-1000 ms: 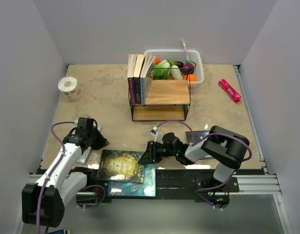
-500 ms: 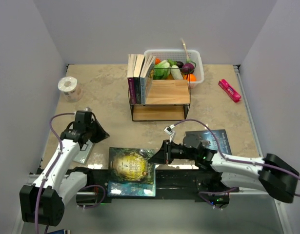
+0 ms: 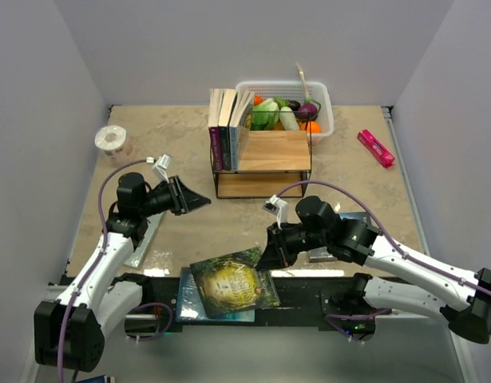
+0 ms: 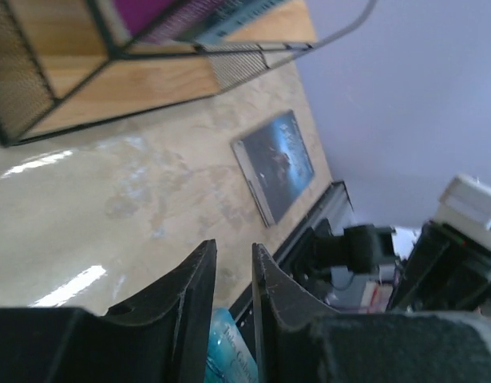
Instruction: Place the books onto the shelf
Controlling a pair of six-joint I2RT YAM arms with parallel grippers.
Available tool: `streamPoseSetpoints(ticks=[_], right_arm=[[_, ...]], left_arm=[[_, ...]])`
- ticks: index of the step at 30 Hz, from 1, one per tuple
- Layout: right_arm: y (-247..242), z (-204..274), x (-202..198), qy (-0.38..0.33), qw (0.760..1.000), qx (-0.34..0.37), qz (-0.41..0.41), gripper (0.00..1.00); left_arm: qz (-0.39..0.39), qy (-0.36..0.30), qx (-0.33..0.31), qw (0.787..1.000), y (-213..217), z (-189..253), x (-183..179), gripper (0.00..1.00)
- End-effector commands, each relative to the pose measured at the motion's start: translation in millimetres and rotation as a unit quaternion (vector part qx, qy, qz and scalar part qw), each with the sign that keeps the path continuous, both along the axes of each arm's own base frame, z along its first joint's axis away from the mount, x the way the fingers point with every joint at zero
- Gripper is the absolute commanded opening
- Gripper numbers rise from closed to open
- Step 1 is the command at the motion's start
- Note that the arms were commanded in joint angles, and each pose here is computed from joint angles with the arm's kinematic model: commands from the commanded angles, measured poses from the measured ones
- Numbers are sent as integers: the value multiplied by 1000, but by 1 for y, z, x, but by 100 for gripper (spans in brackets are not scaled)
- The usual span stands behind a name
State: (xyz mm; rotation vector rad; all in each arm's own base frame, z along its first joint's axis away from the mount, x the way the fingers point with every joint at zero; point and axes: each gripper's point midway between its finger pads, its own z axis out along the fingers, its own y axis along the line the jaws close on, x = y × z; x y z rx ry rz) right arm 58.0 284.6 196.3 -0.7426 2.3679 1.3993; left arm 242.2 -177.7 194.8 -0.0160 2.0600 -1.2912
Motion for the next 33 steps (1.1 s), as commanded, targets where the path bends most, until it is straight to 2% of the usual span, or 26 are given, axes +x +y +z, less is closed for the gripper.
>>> streamPoseSetpoints(ticks=[1,6,7,9,13,15,19,21,23,28,33], right_arm=[[-5,27,-13,-21,997,3,71,0],[-3,27,0,-26,999,-8,45,0],[-5,26,4,-28,999,-7,32,0],[-10,22,20,-33,999,-14,-29,0],[-23,20,51,-34,988,26,-147,0],[-29,30,56,-26,979,64,-191,0],[-43,32,76,-16,951,112,-286,0],[-44,49,78,1,934,174,-311,0],[-47,33,83,22,921,190,-339,0],[-54,26,96,64,881,255,-393,0],[-67,33,118,52,838,311,-445,0]], left_arm=[[-160,-90,-87,979,-23,41,-49,31],[-172,-73,-59,981,-26,26,-60,33],[-148,-40,-45,987,-23,13,-57,33],[-122,-19,-12,992,-17,-5,-52,33],[-14,26,55,998,5,-34,-33,31],[16,33,62,997,10,-35,-29,31],[74,52,73,993,22,-36,-18,29],[91,60,69,992,24,-36,-15,27],[100,64,58,991,24,-33,-13,27],[73,72,10,995,10,-27,-18,27],[54,90,-13,994,4,-37,-28,27]])
